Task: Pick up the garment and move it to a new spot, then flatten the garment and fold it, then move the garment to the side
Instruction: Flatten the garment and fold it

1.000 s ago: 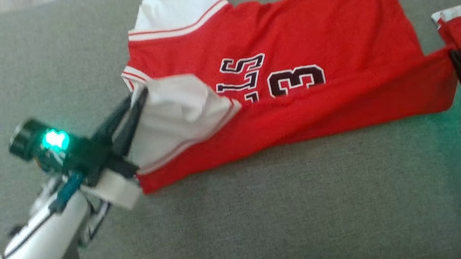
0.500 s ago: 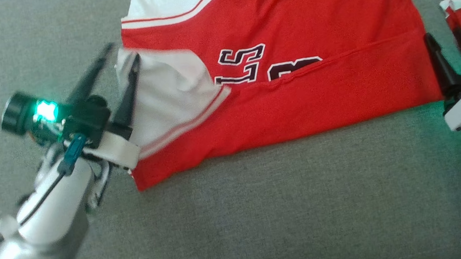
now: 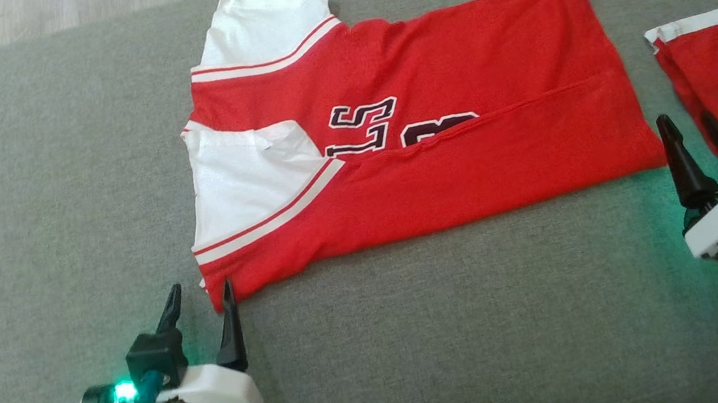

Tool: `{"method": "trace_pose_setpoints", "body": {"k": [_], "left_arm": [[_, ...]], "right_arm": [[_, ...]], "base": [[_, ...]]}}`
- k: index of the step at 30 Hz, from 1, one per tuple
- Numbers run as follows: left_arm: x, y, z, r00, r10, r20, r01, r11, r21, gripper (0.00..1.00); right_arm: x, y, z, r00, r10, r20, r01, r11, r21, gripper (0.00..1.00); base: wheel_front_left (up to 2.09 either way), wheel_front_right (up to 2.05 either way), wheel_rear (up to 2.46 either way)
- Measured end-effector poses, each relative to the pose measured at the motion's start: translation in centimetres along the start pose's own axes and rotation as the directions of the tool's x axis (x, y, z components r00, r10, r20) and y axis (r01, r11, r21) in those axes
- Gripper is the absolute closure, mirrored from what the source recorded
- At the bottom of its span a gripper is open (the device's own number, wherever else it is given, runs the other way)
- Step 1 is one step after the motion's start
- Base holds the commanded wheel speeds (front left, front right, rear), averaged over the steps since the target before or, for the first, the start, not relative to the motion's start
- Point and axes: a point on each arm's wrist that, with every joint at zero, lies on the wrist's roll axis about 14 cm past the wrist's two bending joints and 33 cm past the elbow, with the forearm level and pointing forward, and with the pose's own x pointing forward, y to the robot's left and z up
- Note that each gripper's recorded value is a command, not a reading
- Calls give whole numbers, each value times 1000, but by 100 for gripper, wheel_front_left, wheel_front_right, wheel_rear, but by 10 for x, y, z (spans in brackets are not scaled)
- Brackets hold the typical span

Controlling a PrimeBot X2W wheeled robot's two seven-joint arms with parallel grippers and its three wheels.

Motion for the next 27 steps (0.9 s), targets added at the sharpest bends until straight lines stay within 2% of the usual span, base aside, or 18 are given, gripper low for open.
{"method": "trace_pose_setpoints", "body": {"k": [6,7,8,9,10,17,24,25,27], "left_arm": [[-3,-5,-15,997,-4,-71,2,1000,-25,0],[-4,-7,-16,997,-7,-80,5,1000,-31,12],[-4,-8,-18,996,-15,-91,12,999,-32,58],[-5,-10,-19,995,-23,-98,20,999,-33,58],[-6,-12,-20,994,-30,-104,27,999,-36,100],[-9,-7,-17,996,-28,-87,27,1000,-14,100],[-8,0,-14,997,-15,-75,15,1000,1,100],[-8,0,-14,997,-16,-74,16,1000,1,100],[-8,0,-14,997,-17,-73,17,1000,1,100]], "right_arm": [[-8,-5,2,1000,-19,13,19,1000,9,0],[-9,-5,1,1000,-23,11,23,1000,11,0],[-10,-6,-1,1000,-28,6,28,1000,14,0],[-10,-7,-4,999,-35,-1,35,999,17,0],[-11,-7,-9,999,-42,-13,42,999,26,0],[-8,-4,-47,987,-70,-143,77,996,41,0],[10,-3,-46,981,-75,-177,62,995,-74,0],[12,-2,-47,981,-73,-179,59,995,-83,12],[13,0,-47,981,-70,-181,56,995,-85,99]], "base": [[0,0,0],[0,0,0],[0,0,0],[0,0,0],[0,0,0],[0,0,0],[0,0,0],[0,0,0],[0,0,0]]}}
